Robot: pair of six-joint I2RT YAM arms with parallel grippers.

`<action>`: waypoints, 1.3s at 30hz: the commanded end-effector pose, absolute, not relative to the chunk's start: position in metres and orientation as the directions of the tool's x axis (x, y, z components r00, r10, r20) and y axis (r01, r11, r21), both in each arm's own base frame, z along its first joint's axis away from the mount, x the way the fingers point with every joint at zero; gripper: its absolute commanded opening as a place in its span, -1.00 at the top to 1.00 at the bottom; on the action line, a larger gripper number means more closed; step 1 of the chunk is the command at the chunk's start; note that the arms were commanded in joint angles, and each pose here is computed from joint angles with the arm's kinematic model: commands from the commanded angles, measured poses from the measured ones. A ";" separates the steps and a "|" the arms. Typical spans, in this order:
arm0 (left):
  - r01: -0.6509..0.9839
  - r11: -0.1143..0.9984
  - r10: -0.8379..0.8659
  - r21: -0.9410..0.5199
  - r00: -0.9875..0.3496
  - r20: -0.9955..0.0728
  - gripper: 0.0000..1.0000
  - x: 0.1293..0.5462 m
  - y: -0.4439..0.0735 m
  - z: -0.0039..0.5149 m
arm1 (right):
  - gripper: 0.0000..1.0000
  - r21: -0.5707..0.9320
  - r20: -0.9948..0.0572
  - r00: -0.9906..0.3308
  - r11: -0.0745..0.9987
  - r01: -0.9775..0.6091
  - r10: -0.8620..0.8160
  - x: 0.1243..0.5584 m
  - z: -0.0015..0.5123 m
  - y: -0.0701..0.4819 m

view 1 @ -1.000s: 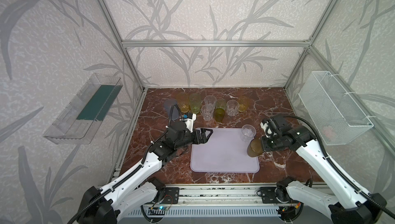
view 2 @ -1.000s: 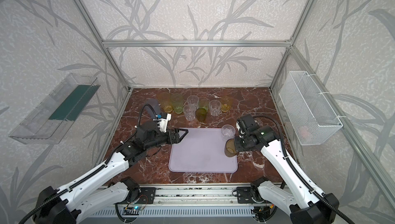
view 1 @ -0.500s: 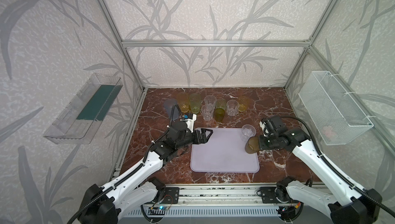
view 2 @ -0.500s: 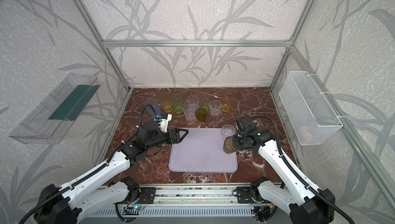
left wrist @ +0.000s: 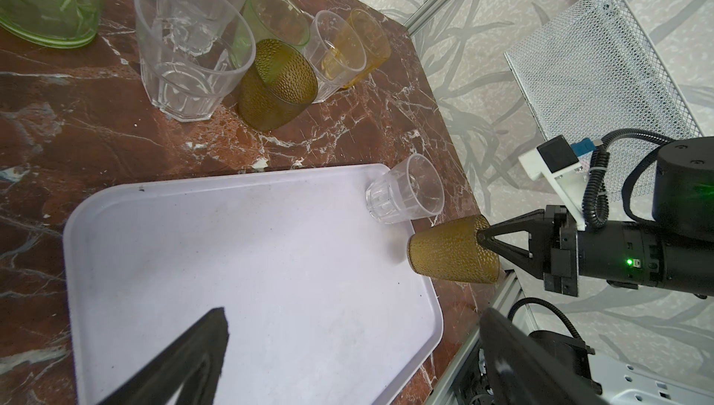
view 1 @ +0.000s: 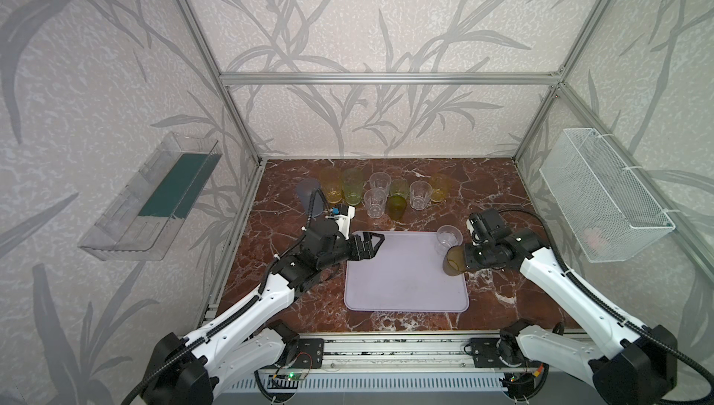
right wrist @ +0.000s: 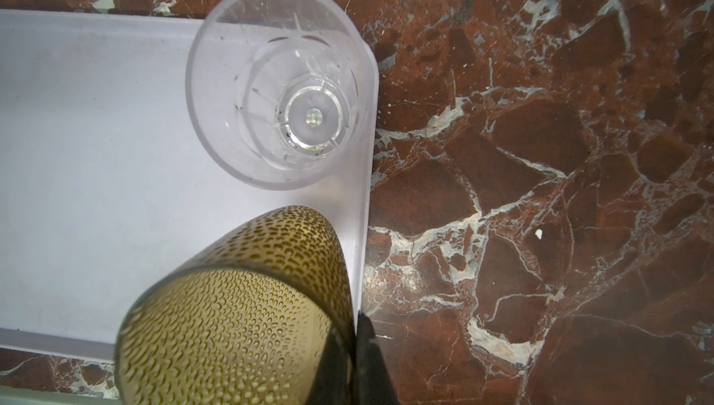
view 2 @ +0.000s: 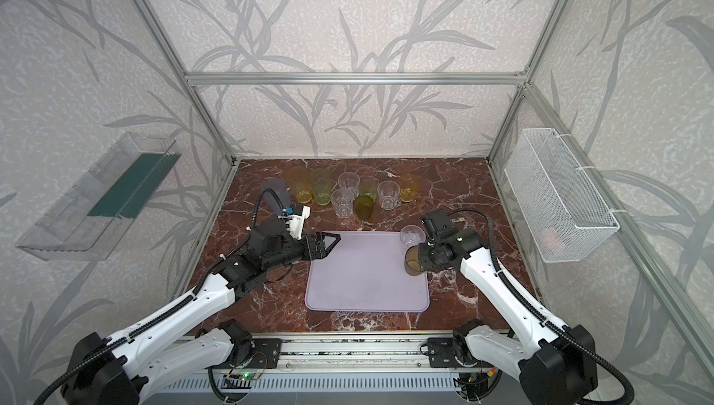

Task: Place the glasses into the tray
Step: 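Lower the olive glass onto the tray beside the clear glass and open the right gripper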

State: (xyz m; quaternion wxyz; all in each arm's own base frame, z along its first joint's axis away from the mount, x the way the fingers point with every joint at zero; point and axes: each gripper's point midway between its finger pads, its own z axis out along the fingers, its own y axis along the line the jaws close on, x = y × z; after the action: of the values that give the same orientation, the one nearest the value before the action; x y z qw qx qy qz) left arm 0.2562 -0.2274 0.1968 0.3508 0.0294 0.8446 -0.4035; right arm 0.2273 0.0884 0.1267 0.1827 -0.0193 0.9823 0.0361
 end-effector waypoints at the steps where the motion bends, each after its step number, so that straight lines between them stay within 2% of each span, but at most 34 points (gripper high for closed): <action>1: 0.323 0.677 -0.245 -0.662 -0.748 -0.616 -0.99 0.260 -0.226 0.194 | 1.00 0.050 -0.377 -0.926 0.998 -0.047 -0.024 0.232 0.124 0.090; 20: 0.322 0.680 -0.243 -0.659 -0.749 -0.617 -0.99 0.258 -0.224 0.192 | 0.97 -0.012 -0.349 -0.937 0.999 -0.034 -0.036 0.244 0.104 0.090; 23: 0.314 0.690 -0.247 -0.652 -0.745 -0.620 -0.99 0.258 -0.221 0.191 | 0.58 0.004 -0.344 -0.938 0.999 -0.042 -0.038 0.245 0.104 0.094; 25: 0.313 0.692 -0.246 -0.650 -0.745 -0.620 -0.99 0.258 -0.220 0.191 | -0.01 0.012 -0.344 -0.938 0.999 -0.043 -0.037 0.245 0.103 0.096; 27: 0.313 0.691 -0.245 -0.651 -0.746 -0.619 -0.99 0.258 -0.220 0.192 | -0.36 0.010 -0.349 -0.936 0.999 -0.040 -0.034 0.246 0.106 0.095; 32: 0.306 0.697 -0.253 -0.649 -0.742 -0.621 -0.99 0.260 -0.219 0.193 | -0.69 0.021 -0.370 -0.928 0.998 -0.057 -0.045 0.245 0.116 0.096; 35: 0.295 0.704 -0.257 -0.646 -0.742 -0.619 -0.99 0.262 -0.218 0.193 | -1.00 0.027 -0.389 -0.920 0.997 -0.069 -0.053 0.243 0.126 0.095; 39: 0.279 0.716 -0.261 -0.640 -0.743 -0.616 -0.99 0.267 -0.218 0.196 | -0.98 0.054 -0.463 -0.886 0.998 -0.046 -0.016 0.243 0.141 0.091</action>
State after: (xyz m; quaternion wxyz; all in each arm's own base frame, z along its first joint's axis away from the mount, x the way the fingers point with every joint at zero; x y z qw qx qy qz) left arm 0.2592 -0.2201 0.1865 0.3481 0.0157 0.8548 -0.3845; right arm 0.2432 0.0933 0.1217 0.2054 -0.0200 0.9782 0.0214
